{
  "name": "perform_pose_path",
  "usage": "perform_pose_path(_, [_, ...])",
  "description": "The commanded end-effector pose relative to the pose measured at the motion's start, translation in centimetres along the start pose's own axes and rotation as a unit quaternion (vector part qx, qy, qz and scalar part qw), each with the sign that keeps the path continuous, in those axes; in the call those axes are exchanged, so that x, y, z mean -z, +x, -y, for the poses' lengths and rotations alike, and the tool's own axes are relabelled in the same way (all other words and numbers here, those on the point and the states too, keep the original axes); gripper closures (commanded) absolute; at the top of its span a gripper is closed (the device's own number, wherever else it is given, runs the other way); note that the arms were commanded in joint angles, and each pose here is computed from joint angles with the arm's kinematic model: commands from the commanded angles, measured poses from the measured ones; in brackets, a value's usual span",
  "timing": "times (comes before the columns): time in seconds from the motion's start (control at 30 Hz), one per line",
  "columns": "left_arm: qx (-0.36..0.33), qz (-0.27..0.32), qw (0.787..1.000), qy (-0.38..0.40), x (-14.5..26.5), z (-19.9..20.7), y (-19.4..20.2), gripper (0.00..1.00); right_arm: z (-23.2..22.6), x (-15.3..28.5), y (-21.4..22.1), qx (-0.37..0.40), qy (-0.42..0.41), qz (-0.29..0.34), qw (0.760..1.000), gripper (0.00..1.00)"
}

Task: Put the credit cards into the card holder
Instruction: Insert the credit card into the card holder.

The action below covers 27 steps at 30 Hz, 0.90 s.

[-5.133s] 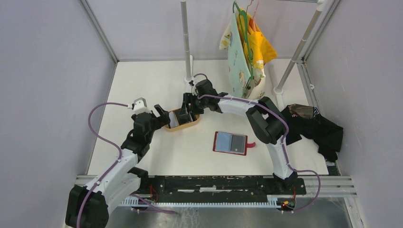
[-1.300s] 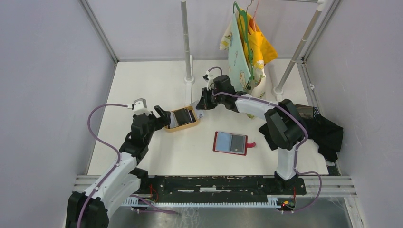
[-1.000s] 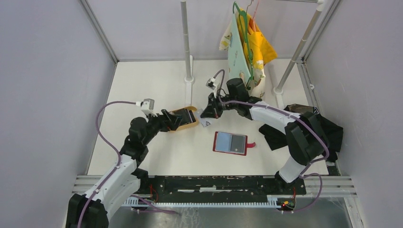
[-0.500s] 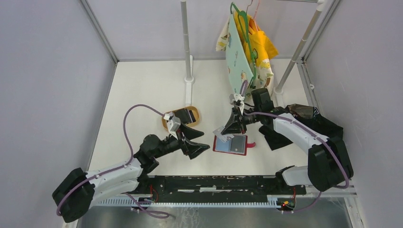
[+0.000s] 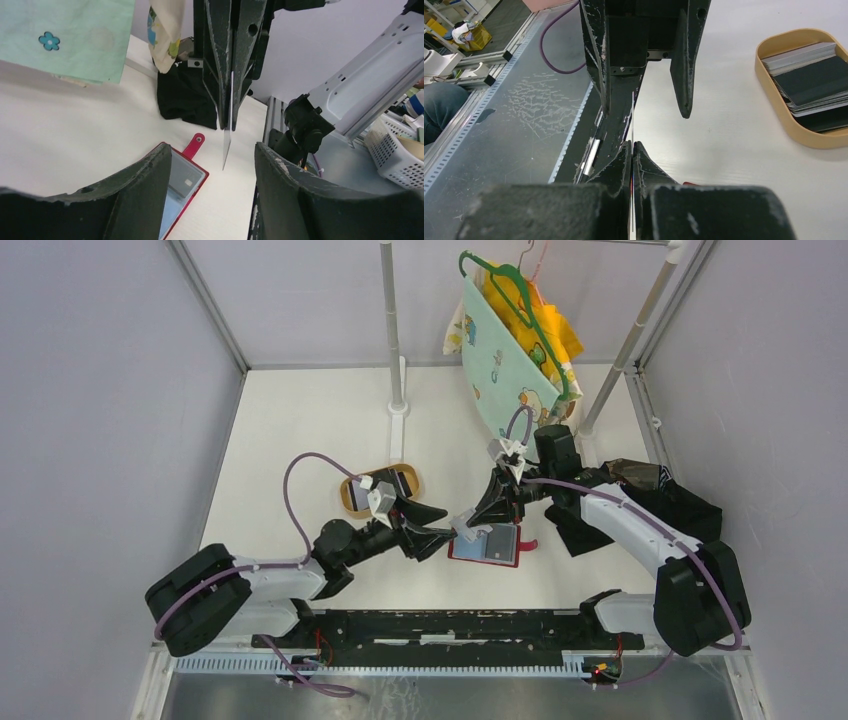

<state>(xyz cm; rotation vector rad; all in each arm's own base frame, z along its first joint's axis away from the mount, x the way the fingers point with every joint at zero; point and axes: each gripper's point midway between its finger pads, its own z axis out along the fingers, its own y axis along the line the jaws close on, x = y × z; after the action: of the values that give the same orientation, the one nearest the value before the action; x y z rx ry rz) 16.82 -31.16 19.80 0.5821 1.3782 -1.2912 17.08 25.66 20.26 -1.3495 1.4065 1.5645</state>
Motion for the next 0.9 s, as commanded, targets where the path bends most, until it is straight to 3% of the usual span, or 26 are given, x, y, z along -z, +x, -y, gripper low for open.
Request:
perform_pose_path(0.0, [-0.030,0.075,0.995,0.055,-1.6,2.6,-4.4,0.35,-0.6,-0.1,-0.8,0.025,-0.019,0.010,0.999,1.00])
perform_pose_path(0.1, [-0.028,0.066,0.996,0.060,-1.9,2.8,-4.1,0.43,-0.5,-0.1,-0.4,0.019,-0.019,0.009,1.000,1.00])
perform_pose_path(0.27, [-0.023,0.039,0.997,0.069,-2.8,2.8,-3.2,0.66,-0.5,-0.4,-0.2,0.016,-0.020,0.006,1.000,1.00])
perform_pose_path(0.4, [-0.017,0.008,0.997,0.078,-3.4,2.9,-2.2,0.96,-0.4,-0.4,-0.1,0.017,-0.018,0.004,1.000,1.00])
perform_pose_path(0.7, [-0.024,-0.037,0.998,0.044,-3.0,1.6,-1.6,0.98,0.6,-0.1,0.6,0.045,0.023,-0.017,0.999,0.63])
perform_pose_path(0.87, [-0.029,-0.052,0.998,0.021,-2.5,0.7,-2.4,0.98,1.2,-0.4,1.8,0.051,0.034,-0.045,0.997,0.54])
